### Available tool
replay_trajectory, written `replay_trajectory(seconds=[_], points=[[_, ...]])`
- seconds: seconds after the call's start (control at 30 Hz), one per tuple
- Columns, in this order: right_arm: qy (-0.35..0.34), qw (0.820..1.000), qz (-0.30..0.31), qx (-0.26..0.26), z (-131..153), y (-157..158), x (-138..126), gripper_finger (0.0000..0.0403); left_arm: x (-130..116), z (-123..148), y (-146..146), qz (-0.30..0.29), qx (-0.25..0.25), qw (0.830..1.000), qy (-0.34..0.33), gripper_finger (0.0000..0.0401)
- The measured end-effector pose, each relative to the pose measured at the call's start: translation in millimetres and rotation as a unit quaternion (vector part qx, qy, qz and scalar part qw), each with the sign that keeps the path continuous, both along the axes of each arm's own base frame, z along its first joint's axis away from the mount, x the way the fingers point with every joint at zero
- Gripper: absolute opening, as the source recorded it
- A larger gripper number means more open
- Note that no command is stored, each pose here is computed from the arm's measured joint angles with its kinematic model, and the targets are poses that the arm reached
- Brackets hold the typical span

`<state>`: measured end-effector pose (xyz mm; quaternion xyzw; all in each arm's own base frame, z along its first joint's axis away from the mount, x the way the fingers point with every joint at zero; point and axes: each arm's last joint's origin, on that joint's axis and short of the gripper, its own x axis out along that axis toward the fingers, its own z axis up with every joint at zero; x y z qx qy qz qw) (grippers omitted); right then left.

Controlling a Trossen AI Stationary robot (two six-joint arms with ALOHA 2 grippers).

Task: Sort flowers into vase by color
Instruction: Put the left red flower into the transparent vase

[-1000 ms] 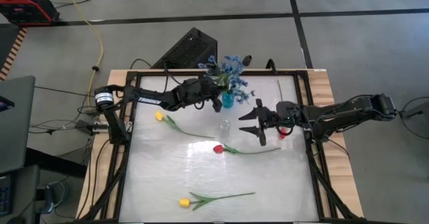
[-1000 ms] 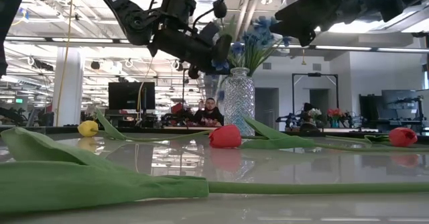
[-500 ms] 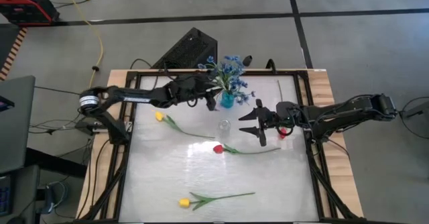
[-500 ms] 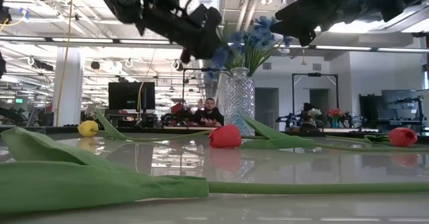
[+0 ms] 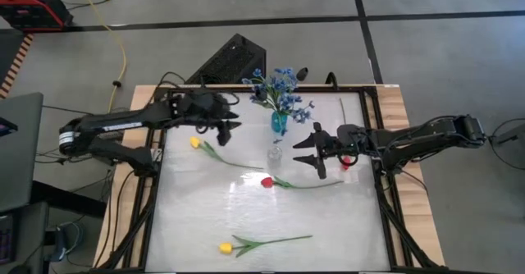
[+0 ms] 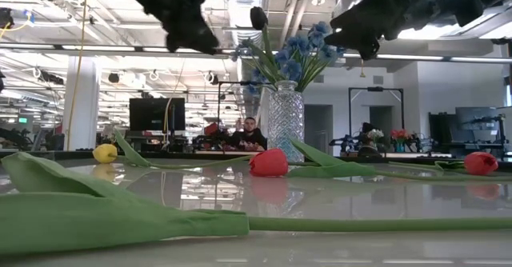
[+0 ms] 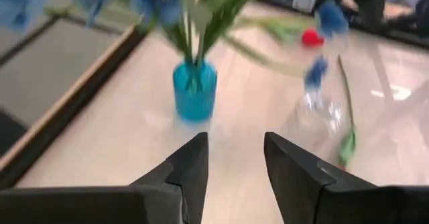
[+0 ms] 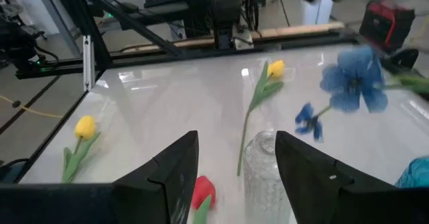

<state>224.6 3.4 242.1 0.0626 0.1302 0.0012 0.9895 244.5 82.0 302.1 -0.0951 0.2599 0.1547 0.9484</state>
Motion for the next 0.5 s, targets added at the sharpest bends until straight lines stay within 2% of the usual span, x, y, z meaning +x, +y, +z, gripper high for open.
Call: replay_trajectory(seconds=[0.1, 0.23, 0.37, 0.5], points=[[0.022, 1.000, 0.004, 0.013, 3.9, 1.1, 0.8, 0.0223, -11.6, -3.6, -13.0, 0.006, -0.013, 1.000, 0.009, 0.0133], [0.079, 0.996, 0.033, 0.022, 7.2, 8.1, -0.7, 0.0223, -14.7, -34.9, -39.5, -0.029, -0.018, 0.999, -0.004, 0.0132], [0.143, 0.988, 0.061, 0.017, -0.2, 21.6, -4.7, 0.0223, -15.3, -67.3, -70.7, -0.093, -0.008, 0.992, -0.081, 0.0132], [0.192, 0.977, 0.090, 0.018, -14.4, 38.3, -2.6, 0.0223, -21.7, -88.9, -96.5, -0.156, 0.012, 0.971, -0.182, 0.0132]])
